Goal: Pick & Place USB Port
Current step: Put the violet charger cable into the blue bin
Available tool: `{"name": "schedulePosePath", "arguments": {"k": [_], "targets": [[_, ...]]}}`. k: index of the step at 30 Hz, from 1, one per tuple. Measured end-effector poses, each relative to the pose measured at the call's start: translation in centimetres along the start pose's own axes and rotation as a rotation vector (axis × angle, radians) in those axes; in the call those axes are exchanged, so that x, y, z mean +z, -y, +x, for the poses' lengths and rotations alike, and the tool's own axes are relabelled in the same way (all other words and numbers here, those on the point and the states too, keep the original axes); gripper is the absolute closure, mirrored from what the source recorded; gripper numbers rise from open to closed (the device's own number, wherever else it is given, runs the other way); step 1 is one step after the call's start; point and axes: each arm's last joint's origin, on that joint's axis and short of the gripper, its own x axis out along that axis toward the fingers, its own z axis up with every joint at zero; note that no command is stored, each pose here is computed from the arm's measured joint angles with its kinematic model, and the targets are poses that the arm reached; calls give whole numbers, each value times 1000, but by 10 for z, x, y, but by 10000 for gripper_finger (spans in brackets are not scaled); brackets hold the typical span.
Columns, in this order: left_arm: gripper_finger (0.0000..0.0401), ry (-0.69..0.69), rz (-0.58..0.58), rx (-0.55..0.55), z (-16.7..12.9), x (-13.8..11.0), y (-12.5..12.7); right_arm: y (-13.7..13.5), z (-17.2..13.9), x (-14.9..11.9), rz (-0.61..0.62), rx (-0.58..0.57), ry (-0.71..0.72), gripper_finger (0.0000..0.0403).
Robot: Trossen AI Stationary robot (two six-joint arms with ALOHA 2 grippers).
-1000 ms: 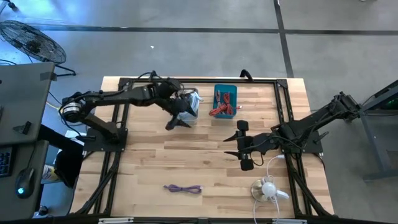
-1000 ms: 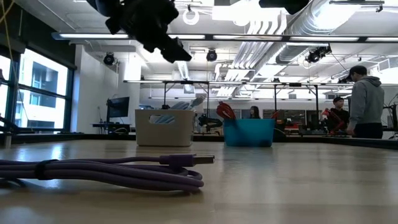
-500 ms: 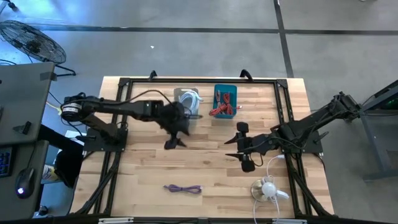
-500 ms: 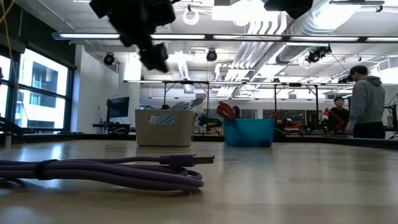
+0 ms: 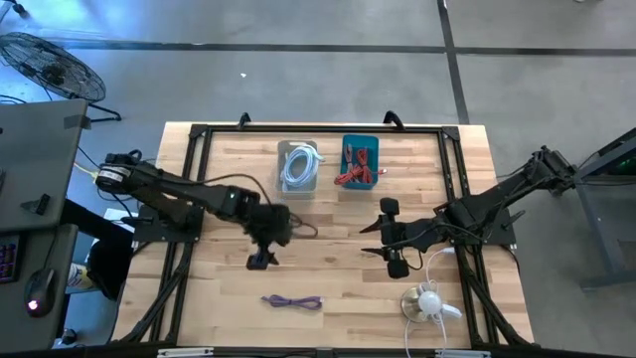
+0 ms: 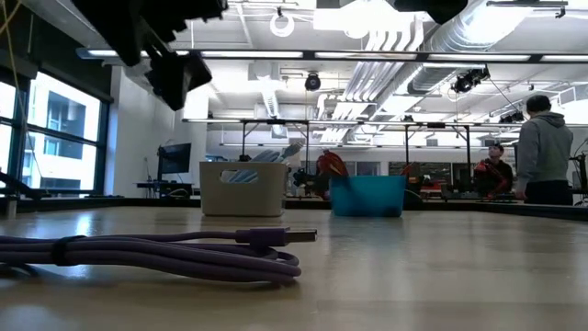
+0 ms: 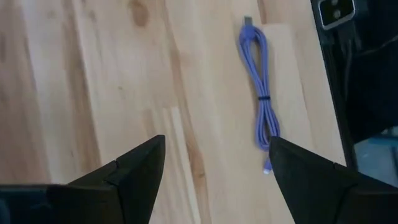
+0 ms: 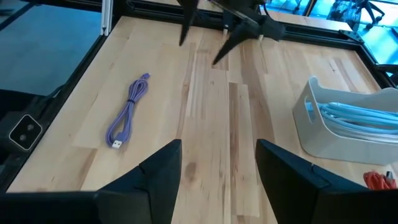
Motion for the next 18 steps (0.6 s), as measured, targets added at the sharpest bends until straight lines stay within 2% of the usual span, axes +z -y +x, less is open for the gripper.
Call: {"name": "schedulePosePath", "arguments": {"k": [8, 13, 18], "targets": [[119, -41, 115, 125, 19, -8, 32, 0, 0, 0, 1, 1, 1, 204], [119, -144, 117, 128, 53, -15, 37, 0, 0, 1, 15, 4, 6, 204], [119, -206, 86, 54, 84, -18, 36, -1, 0, 1, 31, 7, 14, 204]]}}
